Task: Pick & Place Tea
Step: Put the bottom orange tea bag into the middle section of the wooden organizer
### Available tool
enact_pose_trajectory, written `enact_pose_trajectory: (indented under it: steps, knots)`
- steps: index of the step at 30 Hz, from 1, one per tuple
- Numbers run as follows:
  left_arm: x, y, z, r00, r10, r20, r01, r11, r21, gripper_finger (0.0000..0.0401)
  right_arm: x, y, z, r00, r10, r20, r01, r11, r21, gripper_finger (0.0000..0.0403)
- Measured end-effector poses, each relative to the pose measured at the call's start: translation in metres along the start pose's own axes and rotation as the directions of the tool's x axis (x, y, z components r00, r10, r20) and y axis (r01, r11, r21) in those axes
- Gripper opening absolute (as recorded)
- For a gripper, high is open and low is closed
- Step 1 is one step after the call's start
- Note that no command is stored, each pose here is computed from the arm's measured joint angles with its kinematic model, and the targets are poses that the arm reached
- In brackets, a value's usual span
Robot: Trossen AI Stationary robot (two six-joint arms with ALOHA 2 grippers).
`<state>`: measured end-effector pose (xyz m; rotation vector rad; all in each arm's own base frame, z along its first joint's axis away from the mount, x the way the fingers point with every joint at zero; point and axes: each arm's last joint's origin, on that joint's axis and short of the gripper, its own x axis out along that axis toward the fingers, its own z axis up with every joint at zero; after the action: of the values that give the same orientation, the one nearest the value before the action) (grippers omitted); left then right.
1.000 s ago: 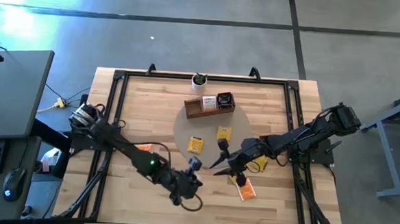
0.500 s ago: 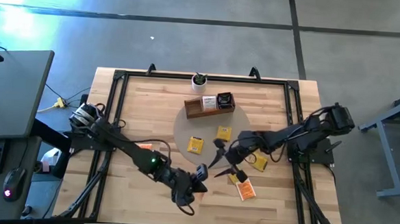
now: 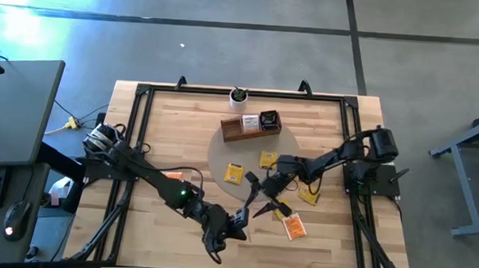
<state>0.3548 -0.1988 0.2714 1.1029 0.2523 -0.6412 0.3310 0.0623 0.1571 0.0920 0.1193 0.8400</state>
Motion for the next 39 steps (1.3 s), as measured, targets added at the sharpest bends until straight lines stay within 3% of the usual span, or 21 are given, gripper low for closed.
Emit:
enact_pose_trajectory:
  steps: [4, 9, 15, 29, 39]
  knots:
    - [0.0, 0.001, 0.001, 1.0, 0.013, 0.006, -0.013, 0.997, 0.078, 0.0, 0.013, -0.008, 0.0, 0.995, 0.102, -0.002, -0.102, 0.994, 0.03, 0.0191]
    - [-0.001, 0.001, 0.0, 1.0, 0.01, 0.002, -0.01, 0.996, 0.083, 0.0, 0.025, -0.01, 0.002, 0.956, 0.293, -0.006, -0.293, 0.955, 0.044, 0.0188]
    - [-0.001, 0.001, 0.001, 1.0, 0.008, 0.015, -0.01, 0.993, 0.114, 0.0, 0.038, -0.008, 0.006, 0.95, 0.312, -0.008, -0.311, 0.95, 0.035, 0.0182]
    - [-0.001, 0.002, 0.004, 0.997, -0.011, 0.078, 0.001, 0.991, 0.131, 0.0, 0.035, -0.008, 0.004, 0.927, 0.373, -0.023, -0.373, 0.928, 0.027, 0.0181]
    - [-0.002, -0.005, 0.015, 0.994, -0.024, 0.104, 0.009, 0.989, 0.149, 0.0, 0.035, -0.009, -0.001, 0.934, 0.353, -0.054, -0.352, 0.936, 0.026, 0.0181]
